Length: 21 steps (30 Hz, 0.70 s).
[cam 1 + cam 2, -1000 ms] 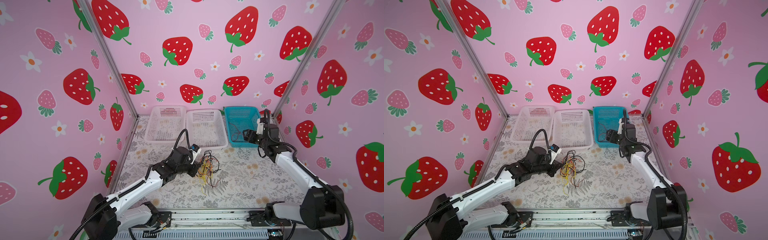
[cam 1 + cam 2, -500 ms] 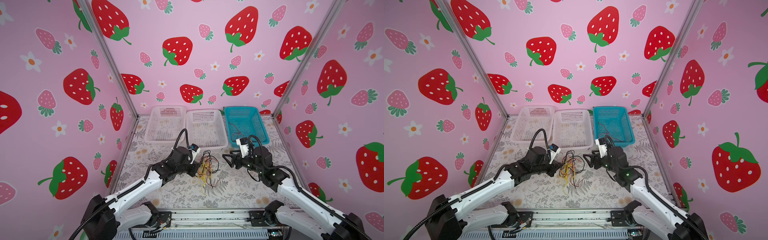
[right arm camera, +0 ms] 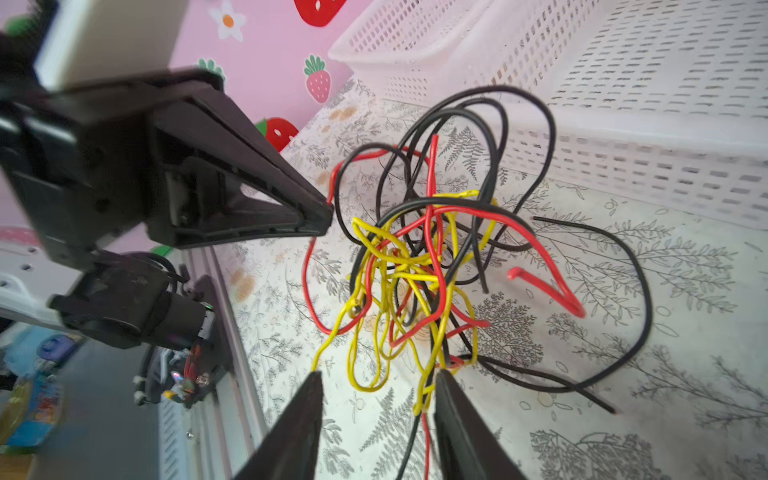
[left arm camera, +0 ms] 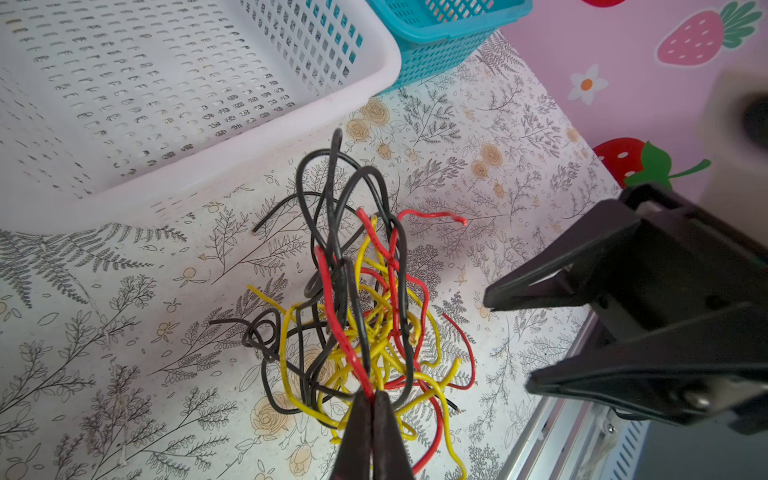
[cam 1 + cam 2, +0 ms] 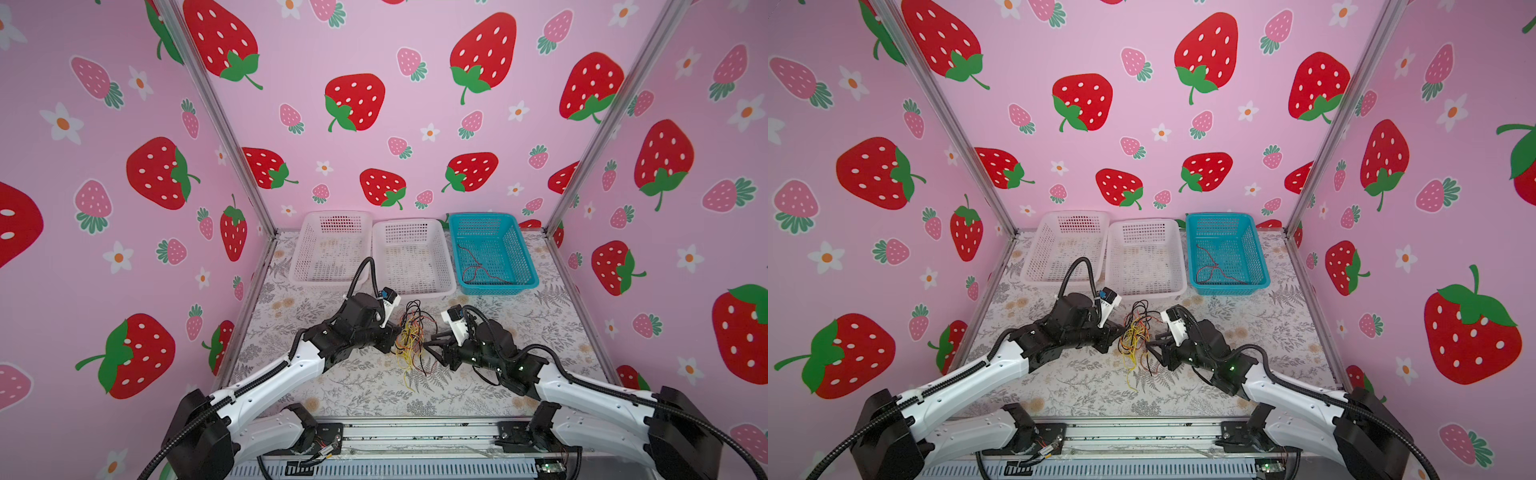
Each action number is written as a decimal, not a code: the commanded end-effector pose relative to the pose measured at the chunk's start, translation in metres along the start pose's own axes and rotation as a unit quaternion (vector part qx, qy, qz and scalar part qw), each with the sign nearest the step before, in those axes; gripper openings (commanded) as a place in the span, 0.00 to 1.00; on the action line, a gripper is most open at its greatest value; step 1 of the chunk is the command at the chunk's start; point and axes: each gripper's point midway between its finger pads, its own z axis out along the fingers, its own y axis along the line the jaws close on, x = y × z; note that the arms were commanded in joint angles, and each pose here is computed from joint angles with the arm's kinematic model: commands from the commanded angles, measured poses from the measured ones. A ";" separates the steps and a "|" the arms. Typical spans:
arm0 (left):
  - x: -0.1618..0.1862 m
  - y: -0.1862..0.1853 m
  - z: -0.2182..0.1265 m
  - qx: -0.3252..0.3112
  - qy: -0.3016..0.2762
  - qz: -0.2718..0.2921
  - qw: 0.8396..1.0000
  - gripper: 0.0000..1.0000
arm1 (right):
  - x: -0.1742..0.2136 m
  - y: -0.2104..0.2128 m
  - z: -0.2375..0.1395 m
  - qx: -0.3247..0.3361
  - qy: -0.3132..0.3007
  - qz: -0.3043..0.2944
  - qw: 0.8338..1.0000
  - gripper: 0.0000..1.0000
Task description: Untangle the cables
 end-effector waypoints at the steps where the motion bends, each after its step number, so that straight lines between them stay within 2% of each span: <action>1: -0.027 -0.015 -0.010 0.027 -0.040 0.011 0.999 0.00 | -0.030 -0.005 0.010 0.034 -0.048 0.009 0.998 0.37; 5: -0.027 -0.017 -0.010 0.032 -0.042 0.014 0.998 0.00 | -0.027 -0.023 0.021 0.081 -0.038 0.023 0.996 0.28; 15: -0.031 -0.024 -0.018 0.049 -0.056 0.017 0.997 0.00 | -0.022 -0.030 0.033 0.089 -0.039 0.028 0.995 0.23; 16: -0.032 -0.025 -0.019 0.049 -0.061 0.019 0.997 0.00 | -0.021 -0.031 0.032 0.089 -0.040 0.030 0.995 0.21; 19: -0.033 -0.026 -0.023 0.052 -0.072 0.020 0.996 0.00 | -0.017 -0.034 0.029 0.094 -0.041 0.030 0.994 0.05; 21: -0.034 -0.025 -0.026 0.047 -0.075 0.020 0.996 0.00 | -0.015 -0.038 0.024 0.106 -0.045 0.031 0.993 0.03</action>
